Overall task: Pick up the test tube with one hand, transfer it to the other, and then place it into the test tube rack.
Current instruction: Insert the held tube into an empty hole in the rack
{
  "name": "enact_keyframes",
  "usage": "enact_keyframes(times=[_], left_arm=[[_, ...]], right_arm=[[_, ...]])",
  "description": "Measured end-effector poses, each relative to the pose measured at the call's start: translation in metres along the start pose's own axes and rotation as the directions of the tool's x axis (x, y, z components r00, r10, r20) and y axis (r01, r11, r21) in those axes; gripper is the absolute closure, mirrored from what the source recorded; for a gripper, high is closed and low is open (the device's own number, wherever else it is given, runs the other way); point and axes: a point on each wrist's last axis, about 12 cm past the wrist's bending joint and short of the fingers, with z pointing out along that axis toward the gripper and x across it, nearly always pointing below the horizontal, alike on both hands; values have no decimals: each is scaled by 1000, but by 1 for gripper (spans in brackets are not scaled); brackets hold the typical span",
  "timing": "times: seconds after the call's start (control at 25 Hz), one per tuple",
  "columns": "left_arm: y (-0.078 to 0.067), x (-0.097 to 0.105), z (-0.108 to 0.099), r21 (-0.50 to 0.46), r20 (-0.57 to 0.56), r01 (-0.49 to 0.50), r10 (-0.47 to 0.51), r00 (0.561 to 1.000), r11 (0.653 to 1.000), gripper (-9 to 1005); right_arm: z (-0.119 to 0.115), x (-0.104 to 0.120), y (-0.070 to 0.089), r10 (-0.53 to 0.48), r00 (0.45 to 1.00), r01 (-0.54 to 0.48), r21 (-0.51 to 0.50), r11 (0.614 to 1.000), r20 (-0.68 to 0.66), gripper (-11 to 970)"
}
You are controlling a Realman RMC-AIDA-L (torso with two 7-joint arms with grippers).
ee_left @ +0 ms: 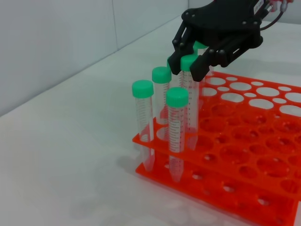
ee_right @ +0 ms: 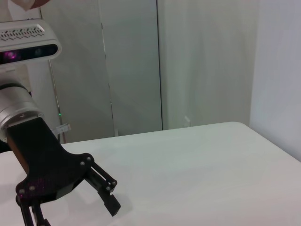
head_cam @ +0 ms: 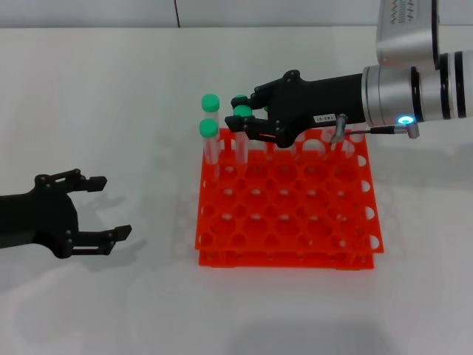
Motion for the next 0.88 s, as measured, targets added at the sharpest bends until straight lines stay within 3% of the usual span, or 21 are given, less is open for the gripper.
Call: enact_keyframes(times=[0.4, 0.6, 0.88], left_arm=[[1, 0, 2, 5, 0, 3, -3, 1000, 1000, 103], [1, -1, 2, 8, 2, 3, -3, 1000, 1000, 103], [2, -3, 3, 8, 8, 1, -1, 1000, 1000, 103]], right_arm=[[-1, 1, 0, 2, 1000, -2, 4, 1000, 0, 683], [-2, 2, 0, 7, 1000, -7, 6, 1000, 2, 458], [-14, 8, 5, 13, 999, -14, 13, 1000, 35, 445]])
